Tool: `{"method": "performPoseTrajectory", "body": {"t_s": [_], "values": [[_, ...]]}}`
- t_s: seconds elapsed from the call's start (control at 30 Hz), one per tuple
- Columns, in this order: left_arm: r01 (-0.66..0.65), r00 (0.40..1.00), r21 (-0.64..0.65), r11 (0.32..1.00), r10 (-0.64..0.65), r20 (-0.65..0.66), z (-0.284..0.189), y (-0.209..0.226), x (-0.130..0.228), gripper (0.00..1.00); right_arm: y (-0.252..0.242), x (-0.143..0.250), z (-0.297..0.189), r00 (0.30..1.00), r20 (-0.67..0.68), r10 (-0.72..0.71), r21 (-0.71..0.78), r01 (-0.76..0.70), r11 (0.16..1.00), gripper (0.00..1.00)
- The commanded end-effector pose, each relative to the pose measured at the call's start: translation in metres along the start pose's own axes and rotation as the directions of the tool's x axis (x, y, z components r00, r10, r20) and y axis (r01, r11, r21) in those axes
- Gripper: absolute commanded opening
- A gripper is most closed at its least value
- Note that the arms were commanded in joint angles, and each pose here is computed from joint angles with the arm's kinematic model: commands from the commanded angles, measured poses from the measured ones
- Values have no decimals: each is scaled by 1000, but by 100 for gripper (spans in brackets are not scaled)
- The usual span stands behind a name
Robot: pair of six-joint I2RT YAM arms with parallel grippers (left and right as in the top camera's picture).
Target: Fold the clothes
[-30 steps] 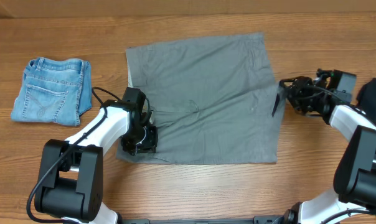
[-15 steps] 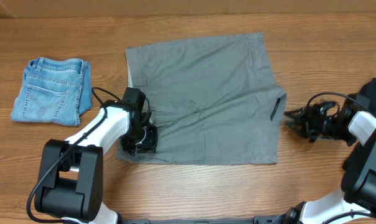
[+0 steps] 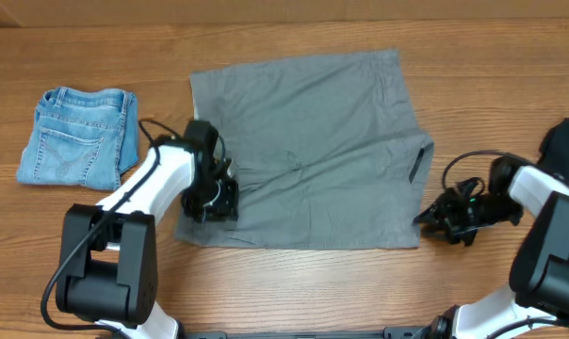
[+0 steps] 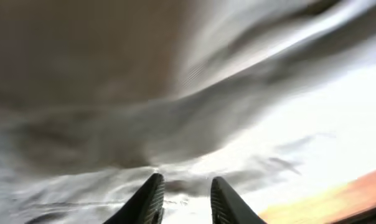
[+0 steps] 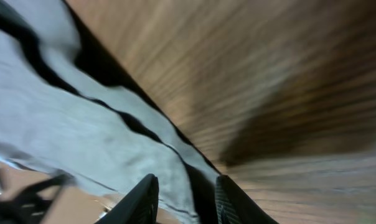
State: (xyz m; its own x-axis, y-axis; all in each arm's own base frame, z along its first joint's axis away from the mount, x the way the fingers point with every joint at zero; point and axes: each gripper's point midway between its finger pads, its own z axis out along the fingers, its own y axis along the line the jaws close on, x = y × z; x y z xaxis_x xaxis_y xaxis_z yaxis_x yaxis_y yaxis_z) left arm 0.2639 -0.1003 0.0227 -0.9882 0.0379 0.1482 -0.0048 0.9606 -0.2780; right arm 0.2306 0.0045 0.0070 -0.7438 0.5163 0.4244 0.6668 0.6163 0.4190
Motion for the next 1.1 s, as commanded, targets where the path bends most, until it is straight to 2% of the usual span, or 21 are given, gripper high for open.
{"method": "performPoseTrajectory", "body": {"t_s": [0.0,0.07,0.1,0.17,0.23,0.37,0.43,0.5,0.63,0.73,0.8,0.97,1.07], "values": [[-55,996,-7,998,55,67,-23,-5,-25,34,-2,11,11,998,-30,-49,40,50,998,33],[-55,993,-52,997,60,98,-33,0,-34,37,6,15,13,996,-47,-79,9,80,997,30],[-52,991,-74,996,61,116,-37,4,-39,40,6,17,13,995,-54,-82,9,82,997,23],[-46,985,-99,994,61,161,-43,9,-51,44,2,21,13,994,-67,-82,29,84,996,14],[-44,977,-95,995,63,205,-46,11,-63,44,-12,21,11,996,-67,-54,100,60,993,4],[-109,947,-104,989,135,293,-52,10,-86,38,-57,10,-2,989,48,141,330,-148,932,4],[-142,926,-105,984,169,336,-55,7,-98,36,-71,4,-8,974,111,197,382,-225,896,4],[-157,916,-93,983,180,359,-54,2,-106,35,-72,2,-9,971,122,207,377,-238,895,4],[-166,921,-76,983,182,345,-37,2,-113,34,-67,3,-9,977,100,190,357,-214,910,11],[-167,934,-76,983,182,308,-16,8,-116,31,-46,-3,-17,988,96,118,285,-141,948,16],[-175,935,-71,982,189,300,-5,9,-121,27,-32,-6,-29,988,128,86,243,-115,963,19],[-189,920,-56,980,197,338,6,8,-138,27,-9,2,-67,976,214,34,213,-80,974,24],[-200,907,-50,978,204,369,6,5,-147,24,-5,18,-79,970,239,46,201,-96,975,34]]}}
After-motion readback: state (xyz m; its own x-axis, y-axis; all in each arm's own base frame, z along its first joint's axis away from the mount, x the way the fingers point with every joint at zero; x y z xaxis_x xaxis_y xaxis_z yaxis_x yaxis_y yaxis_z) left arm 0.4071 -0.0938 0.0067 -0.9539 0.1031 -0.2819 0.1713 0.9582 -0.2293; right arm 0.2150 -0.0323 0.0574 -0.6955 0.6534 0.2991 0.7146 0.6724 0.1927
